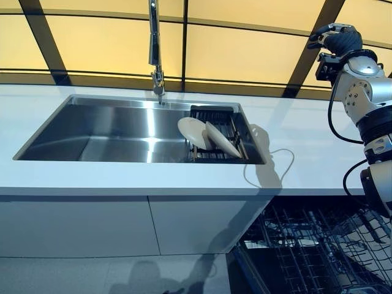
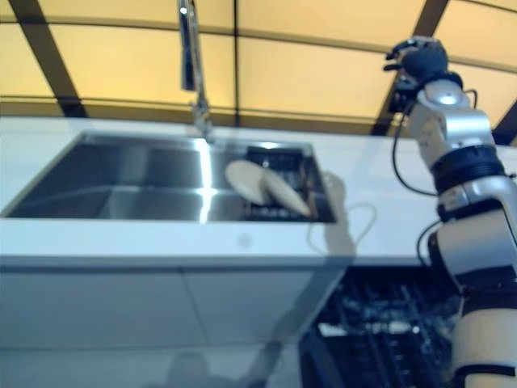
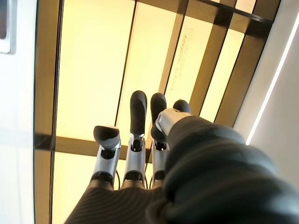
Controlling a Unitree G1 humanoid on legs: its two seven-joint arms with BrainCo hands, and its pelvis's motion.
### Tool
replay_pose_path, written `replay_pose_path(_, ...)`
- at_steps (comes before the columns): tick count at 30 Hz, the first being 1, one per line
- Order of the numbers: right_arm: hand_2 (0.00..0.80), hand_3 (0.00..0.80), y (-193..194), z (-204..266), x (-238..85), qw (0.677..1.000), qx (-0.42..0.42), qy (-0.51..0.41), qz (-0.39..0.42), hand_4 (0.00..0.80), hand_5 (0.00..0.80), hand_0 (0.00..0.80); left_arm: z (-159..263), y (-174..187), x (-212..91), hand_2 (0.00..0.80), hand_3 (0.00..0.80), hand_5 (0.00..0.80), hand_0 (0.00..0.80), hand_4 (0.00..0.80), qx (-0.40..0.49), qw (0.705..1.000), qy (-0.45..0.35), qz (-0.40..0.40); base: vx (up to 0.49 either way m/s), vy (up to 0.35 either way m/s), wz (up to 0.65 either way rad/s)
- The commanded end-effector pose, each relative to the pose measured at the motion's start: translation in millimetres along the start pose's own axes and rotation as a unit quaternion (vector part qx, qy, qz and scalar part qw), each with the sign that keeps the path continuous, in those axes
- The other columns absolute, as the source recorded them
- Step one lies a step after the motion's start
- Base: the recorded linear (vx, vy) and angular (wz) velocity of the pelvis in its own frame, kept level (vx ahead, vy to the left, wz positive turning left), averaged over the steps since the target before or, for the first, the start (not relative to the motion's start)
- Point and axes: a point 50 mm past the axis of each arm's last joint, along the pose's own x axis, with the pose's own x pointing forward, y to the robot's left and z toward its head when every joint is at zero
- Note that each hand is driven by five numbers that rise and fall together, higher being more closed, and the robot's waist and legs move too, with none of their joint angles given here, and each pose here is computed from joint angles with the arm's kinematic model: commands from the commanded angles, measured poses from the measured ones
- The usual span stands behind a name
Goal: Take plates into dishwasher
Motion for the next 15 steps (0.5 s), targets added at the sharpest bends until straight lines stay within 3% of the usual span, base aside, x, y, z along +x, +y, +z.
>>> replay_pose_path(1, 0.8, 0.8, -21.8, 23.2, -2.0, 0.999, -0.006, -0.036, -0.014, 0.8, 0.8, 0.8, -2.1, 8.7, -0.7, 0.0, 0.0, 0.0, 0.0, 0.0, 0.031, 0.999, 0.017, 0.016, 0.031, -0.007, -0.07)
replay_pose_path(5, 0.8, 0.8, -25.7, 20.0, -1.8, 0.998, -0.039, -0.032, -0.023, 0.8, 0.8, 0.8, -1.8, 8.7, -0.6, 0.0, 0.0, 0.0, 0.0, 0.0, 0.03, 0.999, 0.016, 0.016, 0.004, -0.004, -0.05)
replay_pose_path(6, 0.477, 0.477, -26.0, 19.1, -1.7, 0.998, -0.047, -0.03, -0.024, 0.477, 0.477, 0.477, -1.1, 8.8, -0.5, 0.0, 0.0, 0.0, 0.0, 0.0, 0.03, 0.999, 0.015, 0.016, 0.0, 0.0, 0.0)
replay_pose_path(7, 0.0, 0.0, -22.8, 18.3, -1.7, 0.998, -0.056, -0.026, -0.01, 0.0, 0.0, 0.0, -0.5, 8.1, -0.2, 0.0, 0.0, 0.0, 0.0, 0.0, 0.029, 0.999, 0.015, 0.016, 0.0, 0.0, 0.0)
replay_pose_path(15, 0.0, 0.0, -0.3, 5.2, -3.2, 0.987, -0.148, -0.024, 0.052, 0.0, 0.0, 0.0, 6.2, 8.9, 0.9, 0.0, 0.0, 0.0, 0.0, 0.0, 0.029, 0.999, 0.007, 0.015, -0.004, -0.001, 0.0)
